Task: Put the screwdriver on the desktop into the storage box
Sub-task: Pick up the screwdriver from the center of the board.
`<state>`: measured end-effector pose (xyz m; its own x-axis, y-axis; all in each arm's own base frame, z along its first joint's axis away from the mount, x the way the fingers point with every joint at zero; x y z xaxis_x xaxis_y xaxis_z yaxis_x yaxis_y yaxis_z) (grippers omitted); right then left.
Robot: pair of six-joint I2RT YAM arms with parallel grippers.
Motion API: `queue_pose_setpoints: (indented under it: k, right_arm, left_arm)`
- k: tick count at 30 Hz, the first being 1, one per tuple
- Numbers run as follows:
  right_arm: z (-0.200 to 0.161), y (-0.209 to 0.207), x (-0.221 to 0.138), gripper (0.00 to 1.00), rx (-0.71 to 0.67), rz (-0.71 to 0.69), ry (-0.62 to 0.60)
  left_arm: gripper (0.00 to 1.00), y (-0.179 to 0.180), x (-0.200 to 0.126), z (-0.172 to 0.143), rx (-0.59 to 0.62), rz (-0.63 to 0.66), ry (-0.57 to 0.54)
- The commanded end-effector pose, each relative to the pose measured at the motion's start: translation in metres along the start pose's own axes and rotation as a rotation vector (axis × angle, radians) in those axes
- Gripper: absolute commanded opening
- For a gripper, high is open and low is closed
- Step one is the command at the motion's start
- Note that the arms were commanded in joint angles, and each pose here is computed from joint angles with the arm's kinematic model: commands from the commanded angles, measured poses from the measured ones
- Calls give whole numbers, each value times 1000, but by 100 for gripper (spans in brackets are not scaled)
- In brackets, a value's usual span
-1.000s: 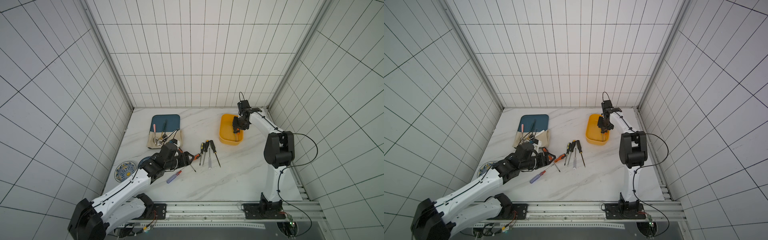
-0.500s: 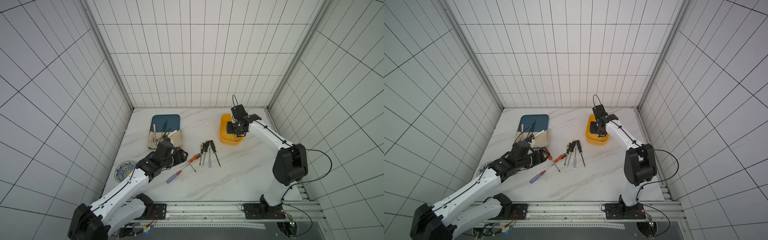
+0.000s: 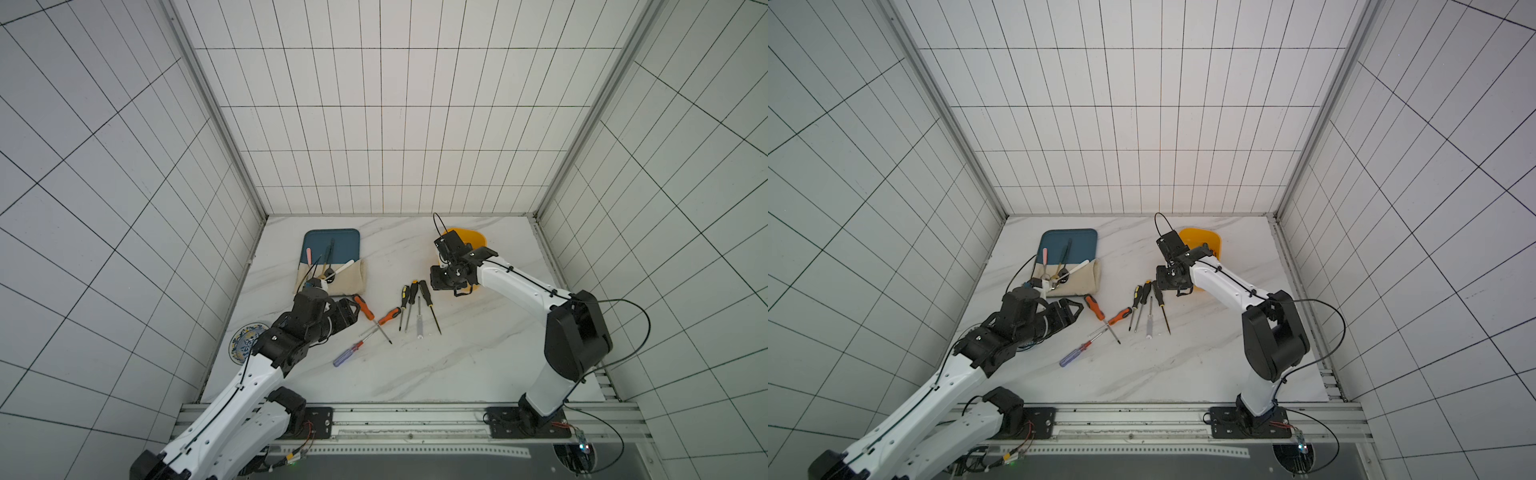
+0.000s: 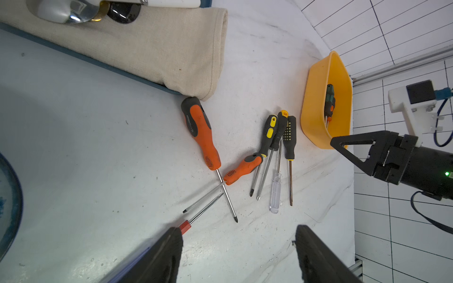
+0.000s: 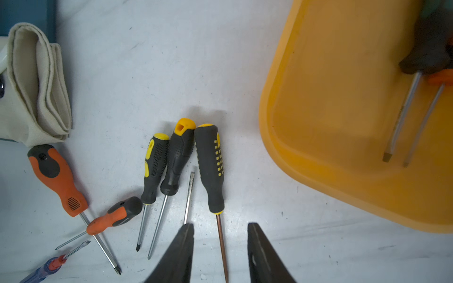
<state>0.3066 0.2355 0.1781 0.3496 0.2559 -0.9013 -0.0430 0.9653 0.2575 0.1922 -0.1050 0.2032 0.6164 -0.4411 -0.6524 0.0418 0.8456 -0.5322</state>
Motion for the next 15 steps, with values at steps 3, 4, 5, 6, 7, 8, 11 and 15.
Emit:
queue_pose_setpoints:
  k: [3, 4, 5, 6, 7, 8, 11, 15]
  right_arm:
    - [-18, 6, 24, 42, -18, -26, 63]
    - [-20, 6, 28, 42, -22, -31, 70]
    - [-21, 7, 31, 42, -25, -34, 77]
    - [-22, 8, 34, 42, -27, -39, 84]
    - [-22, 8, 38, 42, -30, -44, 90]
    - [-23, 8, 41, 42, -31, -50, 97]
    - [-25, 7, 50, 42, -34, -65, 111]
    - [-27, 5, 60, 41, -38, -81, 129]
  left_arm:
    - [76, 4, 7, -4, -7, -8, 22]
    - [76, 3, 8, -4, -7, -14, 28]
    - [77, 3, 9, -5, -9, -19, 38]
    - [76, 2, 10, -5, -8, -25, 45]
    - [76, 1, 12, -6, -9, -33, 55]
    - [76, 1, 14, -7, -10, -42, 67]
    - [76, -1, 19, -10, -12, -65, 103]
    - [76, -2, 24, -12, -23, -86, 119]
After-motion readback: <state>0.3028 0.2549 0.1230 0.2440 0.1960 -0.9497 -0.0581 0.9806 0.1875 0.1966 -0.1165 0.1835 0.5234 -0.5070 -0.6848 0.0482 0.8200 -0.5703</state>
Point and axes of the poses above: each gripper's point midway between its finger pads, its own x axis out along the fingers, its own y axis along the line the jaws close on, z = x × y, the point moved 7 cm from there along -x, back along the fingers, and after that the axes turned 13 degrees about x, right-handed, at the moved point
